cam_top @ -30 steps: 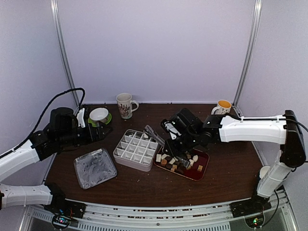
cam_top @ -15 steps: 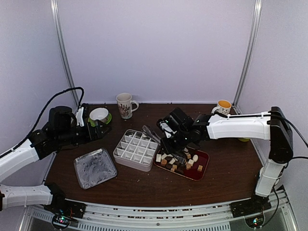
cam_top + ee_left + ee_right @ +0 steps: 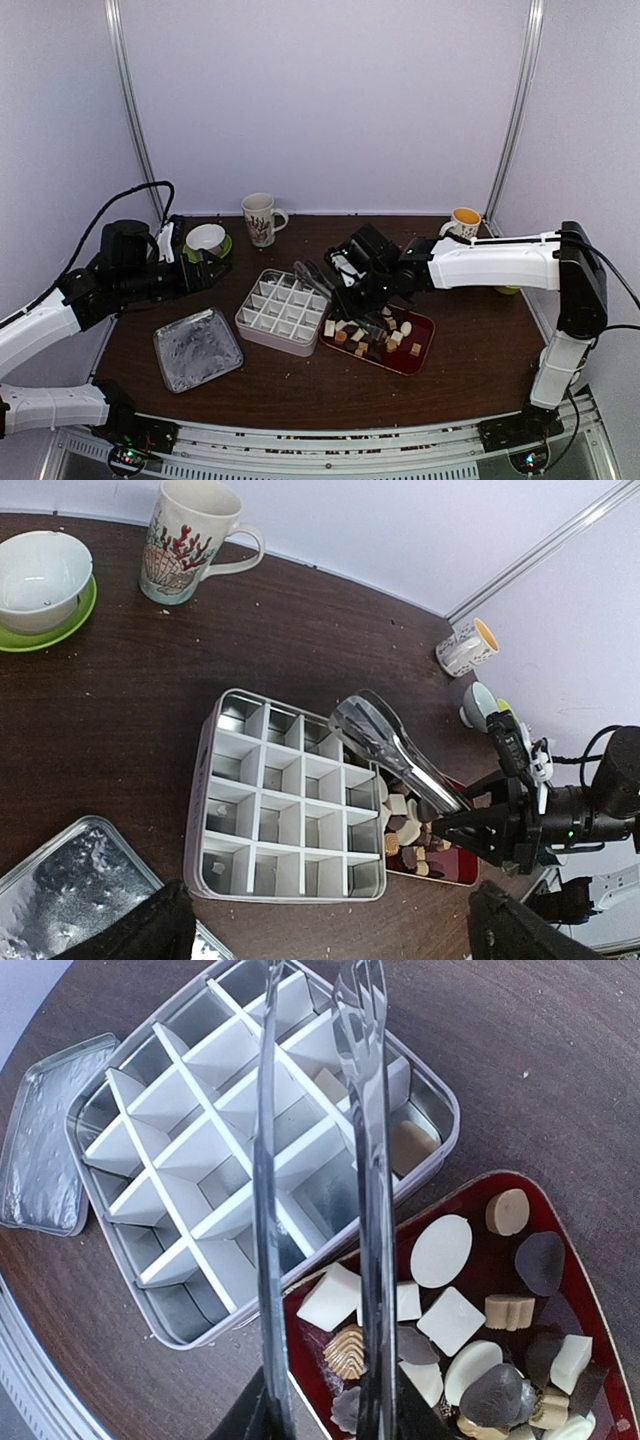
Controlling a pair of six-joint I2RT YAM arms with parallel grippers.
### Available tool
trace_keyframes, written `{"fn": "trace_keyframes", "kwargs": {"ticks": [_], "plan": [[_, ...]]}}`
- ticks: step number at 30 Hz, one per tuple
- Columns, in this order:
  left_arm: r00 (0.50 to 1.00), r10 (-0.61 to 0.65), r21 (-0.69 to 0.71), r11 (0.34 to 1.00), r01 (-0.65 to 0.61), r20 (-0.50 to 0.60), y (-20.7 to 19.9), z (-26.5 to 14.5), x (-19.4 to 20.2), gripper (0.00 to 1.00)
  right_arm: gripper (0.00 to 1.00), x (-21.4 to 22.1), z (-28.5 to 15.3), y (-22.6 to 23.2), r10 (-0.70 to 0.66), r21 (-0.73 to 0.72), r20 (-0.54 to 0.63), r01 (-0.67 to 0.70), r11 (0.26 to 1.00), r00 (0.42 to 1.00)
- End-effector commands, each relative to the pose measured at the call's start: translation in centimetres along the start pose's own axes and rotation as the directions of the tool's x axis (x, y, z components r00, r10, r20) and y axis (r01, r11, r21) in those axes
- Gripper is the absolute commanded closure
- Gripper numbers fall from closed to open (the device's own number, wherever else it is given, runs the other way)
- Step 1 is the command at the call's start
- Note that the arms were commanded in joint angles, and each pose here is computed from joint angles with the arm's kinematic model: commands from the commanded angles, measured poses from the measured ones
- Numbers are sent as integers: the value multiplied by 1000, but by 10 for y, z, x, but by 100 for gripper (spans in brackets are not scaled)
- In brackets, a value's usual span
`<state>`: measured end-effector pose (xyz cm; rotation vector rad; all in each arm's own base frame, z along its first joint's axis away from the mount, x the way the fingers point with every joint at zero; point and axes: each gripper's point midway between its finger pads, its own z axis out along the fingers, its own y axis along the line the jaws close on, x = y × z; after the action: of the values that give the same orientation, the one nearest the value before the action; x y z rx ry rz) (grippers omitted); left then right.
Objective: Pack the chocolate
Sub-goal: Place the fake chocolate in the empty pocket of the box, then pick up the fake chocolate from the plate.
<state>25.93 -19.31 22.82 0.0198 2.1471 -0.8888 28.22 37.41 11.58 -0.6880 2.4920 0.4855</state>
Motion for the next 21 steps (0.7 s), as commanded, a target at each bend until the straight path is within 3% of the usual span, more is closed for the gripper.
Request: {"fn": "trace_keyframes", "kwargs": {"ticks": [1,5,9,14,21], "plan": [[998,14,45,999,-17,56,-15,-10,-19,2,67,-13,-26,-2,-14,5,58,14,1000,998],[996,-26,43,999,22,85,-13,-13,-25,2,67,-3,-45,-8,-11,7,72,11,1000,997],[977,-146,36,989,142,155,-4,-22,-44,2,67,11,-65,-14,3,4,86,-3,1000,996],[904,-289,91,957,274,316,-5,-50,-82,3,67,32,-82,-20,43,-26,98,-40,999,994],[823,-372,233,926,298,428,-37,-90,-125,9,67,70,-96,-37,53,-5,68,-53,999,996]]}}
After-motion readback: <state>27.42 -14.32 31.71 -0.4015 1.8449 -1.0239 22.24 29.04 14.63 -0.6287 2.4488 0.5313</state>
